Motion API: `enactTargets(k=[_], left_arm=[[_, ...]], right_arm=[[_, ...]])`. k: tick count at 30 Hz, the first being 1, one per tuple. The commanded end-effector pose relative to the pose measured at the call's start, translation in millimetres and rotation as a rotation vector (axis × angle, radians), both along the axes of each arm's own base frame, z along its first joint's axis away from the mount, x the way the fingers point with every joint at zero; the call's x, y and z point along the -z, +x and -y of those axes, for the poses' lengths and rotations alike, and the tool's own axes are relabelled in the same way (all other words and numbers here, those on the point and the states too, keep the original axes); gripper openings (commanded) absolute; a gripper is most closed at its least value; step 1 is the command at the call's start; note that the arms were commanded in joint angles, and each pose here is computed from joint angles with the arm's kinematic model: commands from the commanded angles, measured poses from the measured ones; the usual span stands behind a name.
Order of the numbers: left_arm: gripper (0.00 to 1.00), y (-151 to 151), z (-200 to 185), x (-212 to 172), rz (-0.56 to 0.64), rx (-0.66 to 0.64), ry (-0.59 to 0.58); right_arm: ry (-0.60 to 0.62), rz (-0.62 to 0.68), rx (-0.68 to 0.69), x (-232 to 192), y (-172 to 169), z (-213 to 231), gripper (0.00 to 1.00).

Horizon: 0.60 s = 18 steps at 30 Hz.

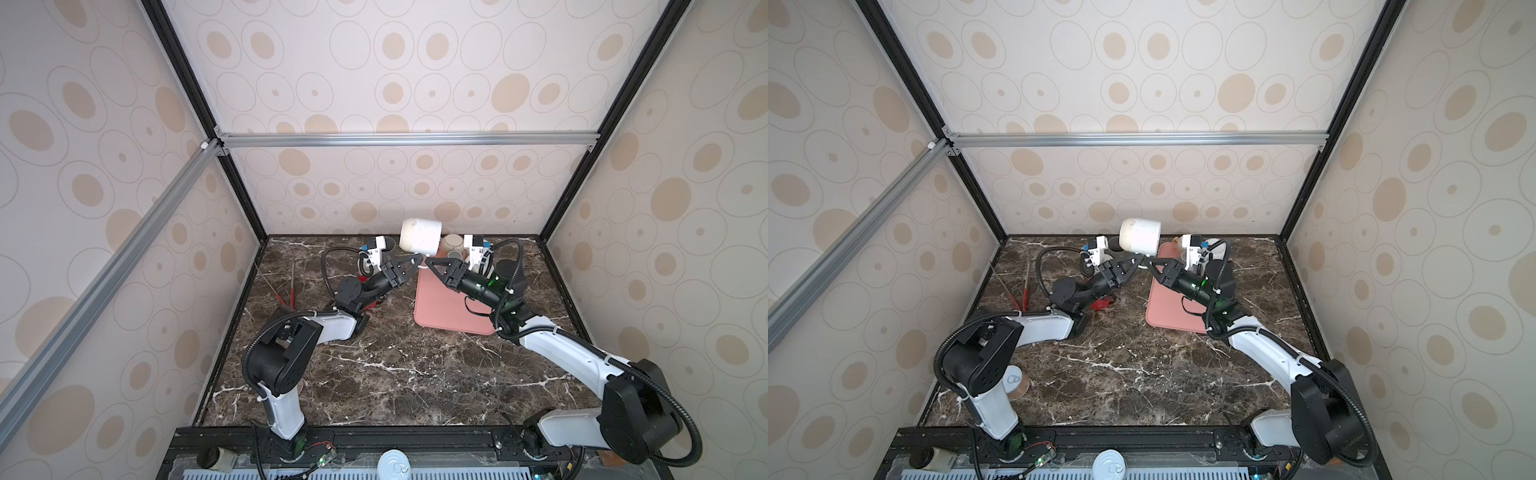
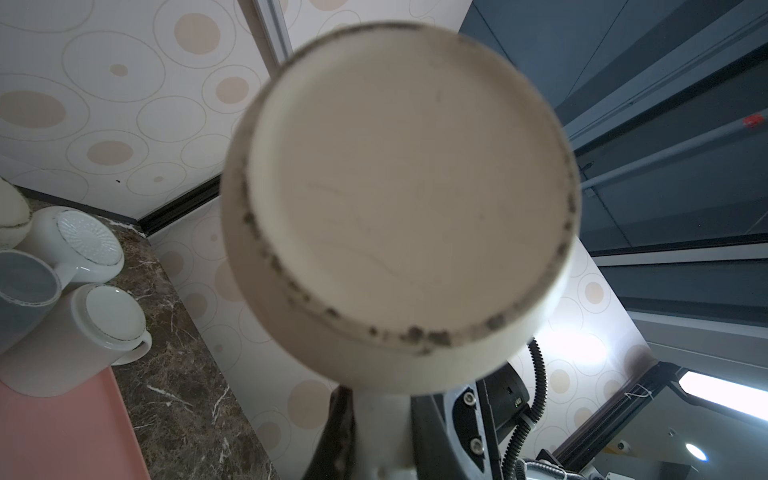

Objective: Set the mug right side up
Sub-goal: 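Move the right gripper to the mug's handle while the left gripper holds it up, then grasp the mug's handle with the right gripper and release the left gripper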

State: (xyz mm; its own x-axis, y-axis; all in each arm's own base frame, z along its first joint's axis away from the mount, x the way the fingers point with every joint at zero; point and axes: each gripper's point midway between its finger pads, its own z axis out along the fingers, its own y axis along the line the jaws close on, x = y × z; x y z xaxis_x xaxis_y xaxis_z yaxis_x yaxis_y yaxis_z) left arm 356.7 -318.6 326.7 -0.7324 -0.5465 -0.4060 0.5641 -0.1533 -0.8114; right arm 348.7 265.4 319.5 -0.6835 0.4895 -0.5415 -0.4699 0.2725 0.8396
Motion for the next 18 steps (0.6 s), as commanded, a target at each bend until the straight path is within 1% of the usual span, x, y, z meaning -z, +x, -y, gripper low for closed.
enactTargets(k=[1, 7, 12, 13, 14, 17, 18], left_arm=[[0.0, -42, -20, -85, 0.256, 0.04, -0.176], [0.0, -48, -22, -91, 0.262, 0.057, -0.193], [0.0, -49, -21, -91, 0.255, 0.07, -0.197], [0.0, -49, -21, -90, 0.254, 0.072, -0.199], [0.0, -49, -20, -89, 0.249, 0.075, -0.195], [0.0, -46, -19, -80, 0.227, 0.072, -0.179], [0.0, -47, -19, -78, 0.221, 0.073, -0.173]], right_arm=[[0.059, 0.038, -0.032, -20, 0, -7, 0.41], [0.09, 0.041, -0.051, -22, 0, -12, 0.32], [0.1, 0.052, -0.078, -28, -2, -21, 0.32], [0.102, 0.055, -0.085, -29, -3, -22, 0.3], [0.107, 0.058, -0.09, -30, -3, -24, 0.25], [0.132, 0.073, -0.101, -34, -3, -27, 0.03], [0.14, 0.077, -0.102, -35, -3, -27, 0.0]])
